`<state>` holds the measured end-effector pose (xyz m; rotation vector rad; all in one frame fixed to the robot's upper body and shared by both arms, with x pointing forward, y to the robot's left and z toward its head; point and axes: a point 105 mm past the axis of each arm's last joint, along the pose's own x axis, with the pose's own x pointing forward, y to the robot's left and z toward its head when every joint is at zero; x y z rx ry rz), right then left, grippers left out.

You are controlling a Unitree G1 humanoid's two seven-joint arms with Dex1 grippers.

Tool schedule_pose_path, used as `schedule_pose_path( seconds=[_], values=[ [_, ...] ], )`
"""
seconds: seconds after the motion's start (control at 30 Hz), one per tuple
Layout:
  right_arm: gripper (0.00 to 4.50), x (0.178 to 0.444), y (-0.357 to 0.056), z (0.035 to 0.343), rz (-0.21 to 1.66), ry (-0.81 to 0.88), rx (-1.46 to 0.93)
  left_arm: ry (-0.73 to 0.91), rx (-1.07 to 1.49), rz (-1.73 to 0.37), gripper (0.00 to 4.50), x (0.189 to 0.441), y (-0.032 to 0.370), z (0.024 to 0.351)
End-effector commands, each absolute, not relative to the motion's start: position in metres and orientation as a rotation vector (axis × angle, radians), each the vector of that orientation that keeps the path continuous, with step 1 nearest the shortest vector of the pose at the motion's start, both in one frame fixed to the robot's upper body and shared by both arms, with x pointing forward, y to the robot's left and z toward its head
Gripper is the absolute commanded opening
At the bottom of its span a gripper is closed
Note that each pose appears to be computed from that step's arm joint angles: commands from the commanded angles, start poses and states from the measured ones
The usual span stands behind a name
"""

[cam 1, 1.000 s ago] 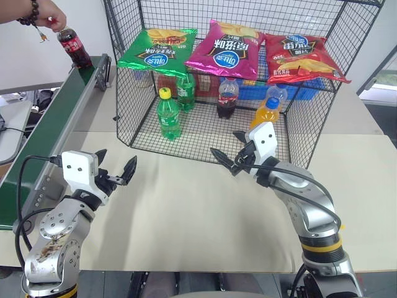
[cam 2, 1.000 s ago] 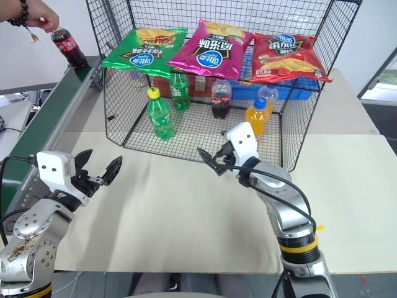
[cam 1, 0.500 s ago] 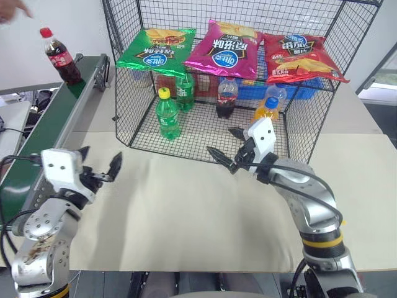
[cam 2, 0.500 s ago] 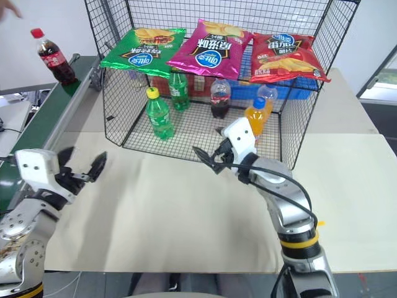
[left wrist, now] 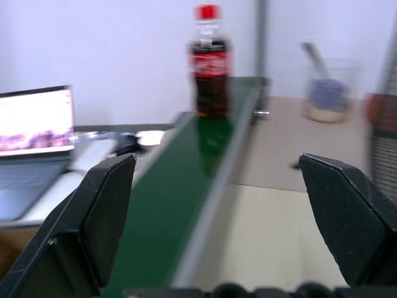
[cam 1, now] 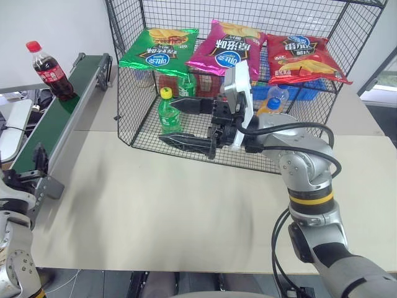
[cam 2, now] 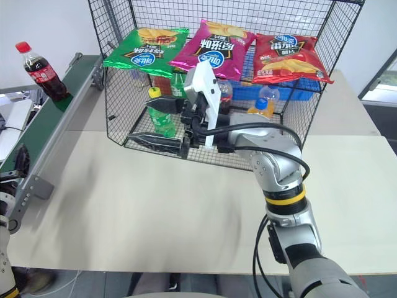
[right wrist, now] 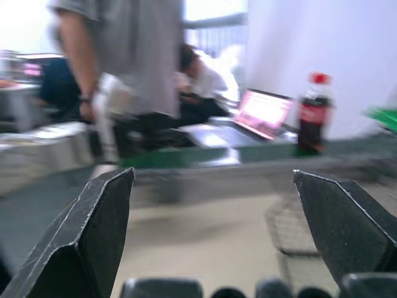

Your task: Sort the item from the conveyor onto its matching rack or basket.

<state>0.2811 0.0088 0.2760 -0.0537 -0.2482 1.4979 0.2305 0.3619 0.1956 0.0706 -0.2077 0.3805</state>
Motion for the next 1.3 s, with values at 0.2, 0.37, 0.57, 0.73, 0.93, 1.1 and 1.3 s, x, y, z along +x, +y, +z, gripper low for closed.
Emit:
schedule_pose_path(
  seconds=[0.2, 0.37, 0.57, 0.73, 0.93, 1.1, 1.3],
  values=[
    [4.50, 0.265, 0.020, 0.328, 1.605, -0.431, -0.034, -0.302, 0.082, 0.443, 4.45, 0.225, 0.393, 0.221],
    [4.50, 0.264, 0.021, 0.333, 1.596, -0.453, -0.031, -0.275, 0.081, 0.435, 4.45, 0.230, 0.399, 0.217],
    [4.50, 0.264, 0.022, 0.337, 1.569, -0.469, -0.016, -0.221, 0.074, 0.400, 4.45, 0.239, 0.404, 0.207],
    [4.50, 0.263, 0.023, 0.337, 1.564, -0.469, -0.020, -0.222, 0.082, 0.406, 4.45, 0.241, 0.411, 0.209],
    [4.50, 0.263, 0.023, 0.338, 1.557, -0.469, -0.022, -0.217, 0.087, 0.400, 4.45, 0.245, 0.414, 0.209],
    [4.50, 0.264, 0.023, 0.336, 1.550, -0.465, -0.030, -0.205, 0.098, 0.407, 4.45, 0.246, 0.419, 0.206],
    [4.50, 0.265, 0.023, 0.335, 1.545, -0.464, -0.029, -0.204, 0.107, 0.440, 4.45, 0.245, 0.425, 0.207]
  ],
)
